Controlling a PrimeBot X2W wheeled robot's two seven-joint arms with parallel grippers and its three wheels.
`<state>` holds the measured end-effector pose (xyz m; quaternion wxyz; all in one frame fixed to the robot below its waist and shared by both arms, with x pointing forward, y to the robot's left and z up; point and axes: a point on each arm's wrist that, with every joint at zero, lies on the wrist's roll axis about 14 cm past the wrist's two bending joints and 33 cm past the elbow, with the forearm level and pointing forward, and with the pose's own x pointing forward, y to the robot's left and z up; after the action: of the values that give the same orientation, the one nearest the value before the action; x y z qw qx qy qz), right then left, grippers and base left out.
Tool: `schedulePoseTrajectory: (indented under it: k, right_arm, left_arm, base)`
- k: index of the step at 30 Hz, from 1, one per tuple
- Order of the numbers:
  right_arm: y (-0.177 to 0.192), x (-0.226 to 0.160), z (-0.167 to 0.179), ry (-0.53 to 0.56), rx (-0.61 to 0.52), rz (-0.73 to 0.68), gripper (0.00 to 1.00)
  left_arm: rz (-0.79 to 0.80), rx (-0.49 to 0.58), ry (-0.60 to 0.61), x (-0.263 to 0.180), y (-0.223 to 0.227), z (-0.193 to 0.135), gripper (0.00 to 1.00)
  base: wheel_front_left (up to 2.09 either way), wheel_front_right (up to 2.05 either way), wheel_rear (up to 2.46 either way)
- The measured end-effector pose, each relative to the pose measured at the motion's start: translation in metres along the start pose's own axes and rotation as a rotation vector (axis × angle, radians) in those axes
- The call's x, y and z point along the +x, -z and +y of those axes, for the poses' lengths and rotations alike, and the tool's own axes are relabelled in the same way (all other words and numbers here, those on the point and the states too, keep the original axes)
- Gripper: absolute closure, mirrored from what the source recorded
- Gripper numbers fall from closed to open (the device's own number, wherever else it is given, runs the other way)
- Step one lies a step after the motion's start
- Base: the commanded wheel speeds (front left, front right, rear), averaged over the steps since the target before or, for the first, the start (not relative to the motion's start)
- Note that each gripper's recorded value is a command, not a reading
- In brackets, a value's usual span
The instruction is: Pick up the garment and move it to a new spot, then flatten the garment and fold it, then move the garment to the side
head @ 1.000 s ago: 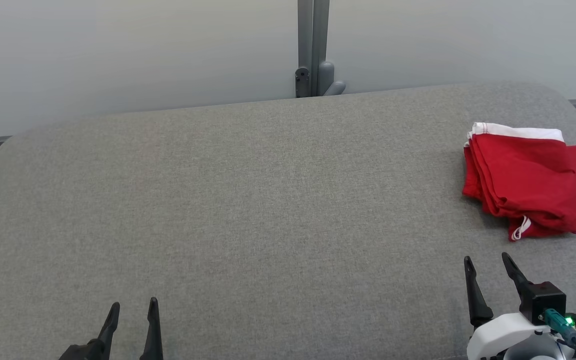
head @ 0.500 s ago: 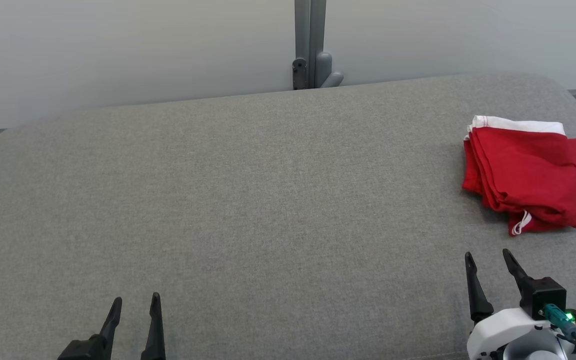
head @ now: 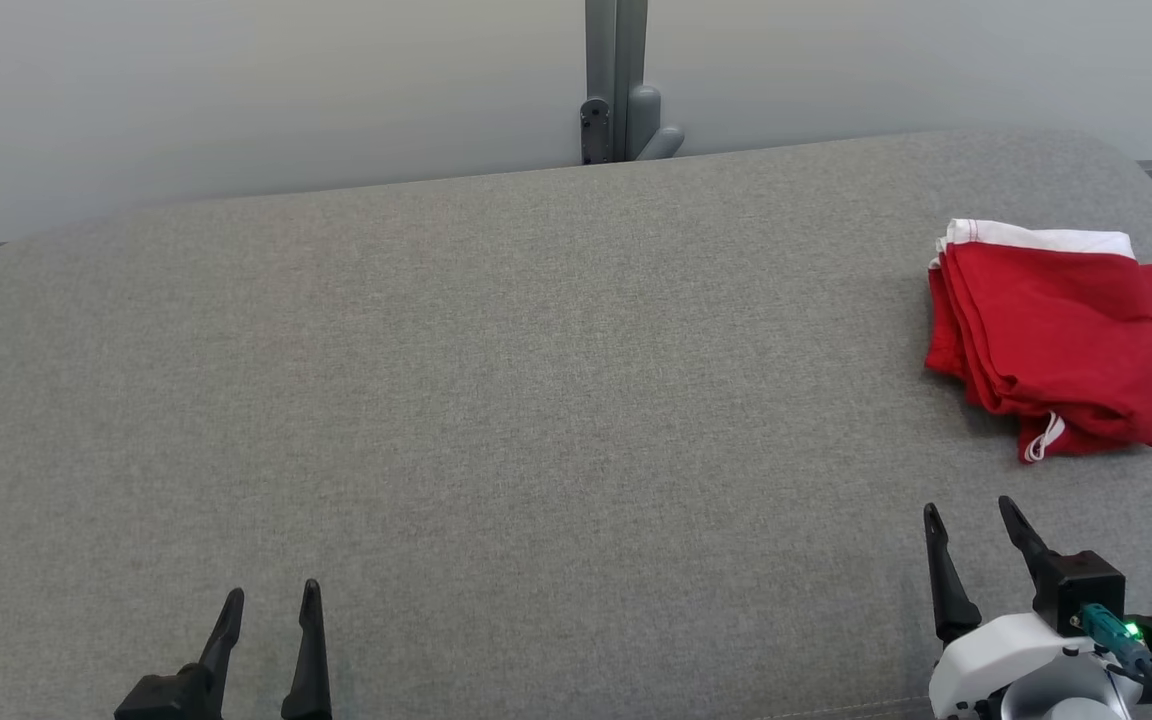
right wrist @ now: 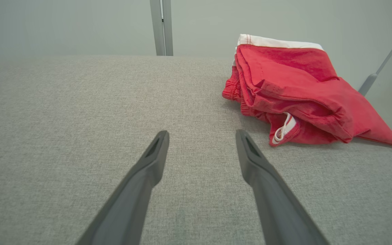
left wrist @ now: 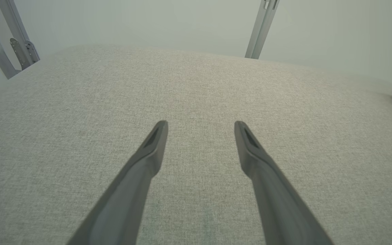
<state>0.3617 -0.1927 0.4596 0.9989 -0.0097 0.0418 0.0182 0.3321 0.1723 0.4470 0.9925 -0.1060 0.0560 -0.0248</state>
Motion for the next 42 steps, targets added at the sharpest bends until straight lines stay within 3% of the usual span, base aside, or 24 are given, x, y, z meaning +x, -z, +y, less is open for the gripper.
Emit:
schedulePoseTrajectory:
  k: [42]
  right_arm:
    - [0.009,0.011,0.015,-0.044,0.007,0.031,0.00]
  left_arm:
    - [0.000,0.000,-0.048,-0.004,0.001,0.013,0.00]
  base:
    - [0.00,0.00,0.00]
